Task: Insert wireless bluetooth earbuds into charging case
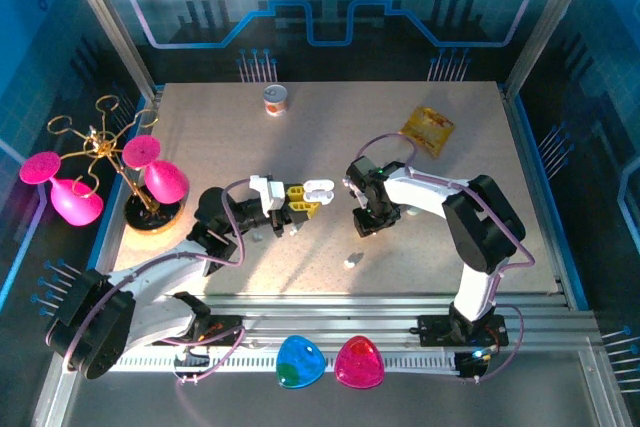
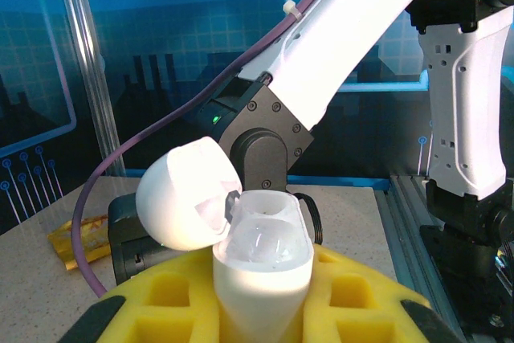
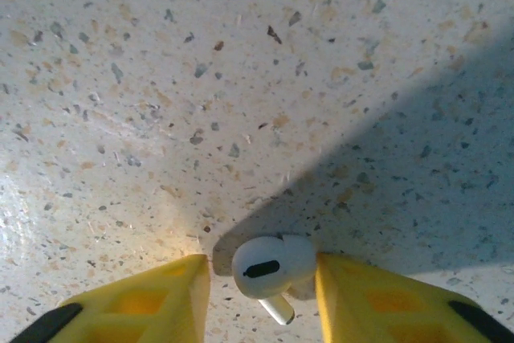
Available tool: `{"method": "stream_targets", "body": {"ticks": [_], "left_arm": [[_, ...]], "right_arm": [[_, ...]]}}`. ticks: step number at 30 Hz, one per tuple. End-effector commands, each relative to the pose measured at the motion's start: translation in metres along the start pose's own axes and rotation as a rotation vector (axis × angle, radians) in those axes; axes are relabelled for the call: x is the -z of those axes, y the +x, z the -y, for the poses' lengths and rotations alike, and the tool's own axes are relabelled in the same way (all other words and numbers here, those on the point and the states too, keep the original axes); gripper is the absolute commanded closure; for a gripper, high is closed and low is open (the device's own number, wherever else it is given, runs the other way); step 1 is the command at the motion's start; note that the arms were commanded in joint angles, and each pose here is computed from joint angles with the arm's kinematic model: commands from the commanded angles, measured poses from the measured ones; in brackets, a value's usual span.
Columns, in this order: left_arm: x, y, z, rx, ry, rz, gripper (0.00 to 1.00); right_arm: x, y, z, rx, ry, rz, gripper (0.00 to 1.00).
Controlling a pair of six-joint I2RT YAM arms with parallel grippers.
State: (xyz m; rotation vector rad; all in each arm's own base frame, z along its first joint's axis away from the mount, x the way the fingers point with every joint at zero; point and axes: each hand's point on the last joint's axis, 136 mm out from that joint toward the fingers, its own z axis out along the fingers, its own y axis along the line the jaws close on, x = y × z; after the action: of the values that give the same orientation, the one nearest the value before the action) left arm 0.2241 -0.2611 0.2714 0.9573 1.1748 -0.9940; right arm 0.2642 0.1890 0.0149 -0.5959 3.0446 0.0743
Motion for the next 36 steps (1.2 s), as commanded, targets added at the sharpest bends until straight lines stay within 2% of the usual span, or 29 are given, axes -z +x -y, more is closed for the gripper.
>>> {"method": "stream_targets", "body": {"ticks": [1, 9, 17, 26, 36], "left_arm": [[0.001, -0.002, 0.003, -0.021, -0.001, 0.012, 1.0], [0.002, -0.006, 0.003, -0.029, 0.0, 0.015, 1.0], [0.003, -0.009, 0.005, -0.04, -0.001, 0.011, 1.0], [0.004, -0.008, 0.005, -0.048, -0.003, 0.007, 1.0], [0.005, -0.005, 0.006, -0.048, -0.007, 0.001, 1.0]], "right_arm": [[0.014, -0.005, -0.004, 0.018, 0.002, 0.022, 0.58], [0.013, -0.006, -0.004, 0.127, 0.026, -0.022, 0.55], [0.012, 0.0, -0.005, 0.277, 0.026, -0.151, 0.55], [0.01, -0.003, -0.011, 0.36, 0.042, -0.235, 0.57], [0.007, -0.001, 0.0, 0.392, 0.1, -0.283, 0.56]]}}
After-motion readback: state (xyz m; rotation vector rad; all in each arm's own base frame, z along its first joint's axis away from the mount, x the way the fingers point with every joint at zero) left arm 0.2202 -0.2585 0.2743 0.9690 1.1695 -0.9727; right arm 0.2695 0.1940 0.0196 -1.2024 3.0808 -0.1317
